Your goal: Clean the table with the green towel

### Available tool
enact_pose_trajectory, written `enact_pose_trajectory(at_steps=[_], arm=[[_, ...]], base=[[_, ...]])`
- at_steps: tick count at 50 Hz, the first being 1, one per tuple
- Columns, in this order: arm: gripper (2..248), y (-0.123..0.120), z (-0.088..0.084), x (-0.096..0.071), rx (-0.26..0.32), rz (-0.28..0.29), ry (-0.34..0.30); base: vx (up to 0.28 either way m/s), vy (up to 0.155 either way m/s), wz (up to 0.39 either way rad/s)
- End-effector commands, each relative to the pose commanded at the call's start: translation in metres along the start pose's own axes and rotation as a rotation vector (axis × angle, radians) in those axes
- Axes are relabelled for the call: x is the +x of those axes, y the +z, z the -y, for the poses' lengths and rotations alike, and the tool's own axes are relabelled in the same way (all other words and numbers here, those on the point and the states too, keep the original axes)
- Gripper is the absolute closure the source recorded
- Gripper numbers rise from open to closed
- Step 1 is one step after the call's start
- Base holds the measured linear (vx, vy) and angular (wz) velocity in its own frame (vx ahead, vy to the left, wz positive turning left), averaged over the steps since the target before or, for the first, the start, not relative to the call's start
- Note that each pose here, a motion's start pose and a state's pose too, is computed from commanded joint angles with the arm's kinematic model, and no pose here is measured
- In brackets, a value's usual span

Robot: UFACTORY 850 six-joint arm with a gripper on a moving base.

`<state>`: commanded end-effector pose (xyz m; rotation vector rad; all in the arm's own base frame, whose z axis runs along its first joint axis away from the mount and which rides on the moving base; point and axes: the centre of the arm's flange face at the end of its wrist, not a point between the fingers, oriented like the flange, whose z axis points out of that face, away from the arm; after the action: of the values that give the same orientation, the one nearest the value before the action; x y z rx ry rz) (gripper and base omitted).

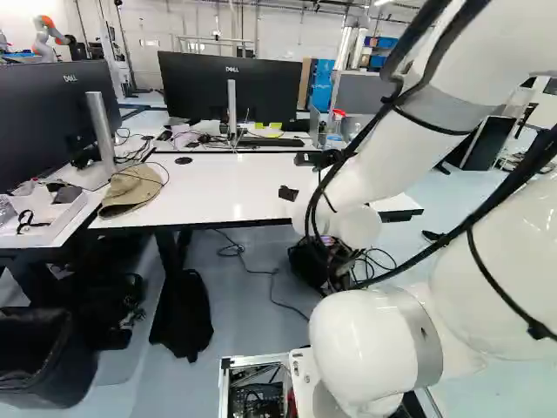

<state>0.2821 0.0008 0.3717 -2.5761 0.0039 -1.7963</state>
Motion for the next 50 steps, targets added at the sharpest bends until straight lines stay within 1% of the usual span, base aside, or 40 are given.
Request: enact_pose_trajectory(at_steps=[20, 50], arm=[[3, -0.0083, -0.0008, -0.0090, 0.001, -0.020, -0.002], [3, -0.0090, -0.0008, -0.0098, 0.001, -0.021, -0.003]], base=[[0.000, 0.000, 0.000], [0.000, 0.000, 0.000]])
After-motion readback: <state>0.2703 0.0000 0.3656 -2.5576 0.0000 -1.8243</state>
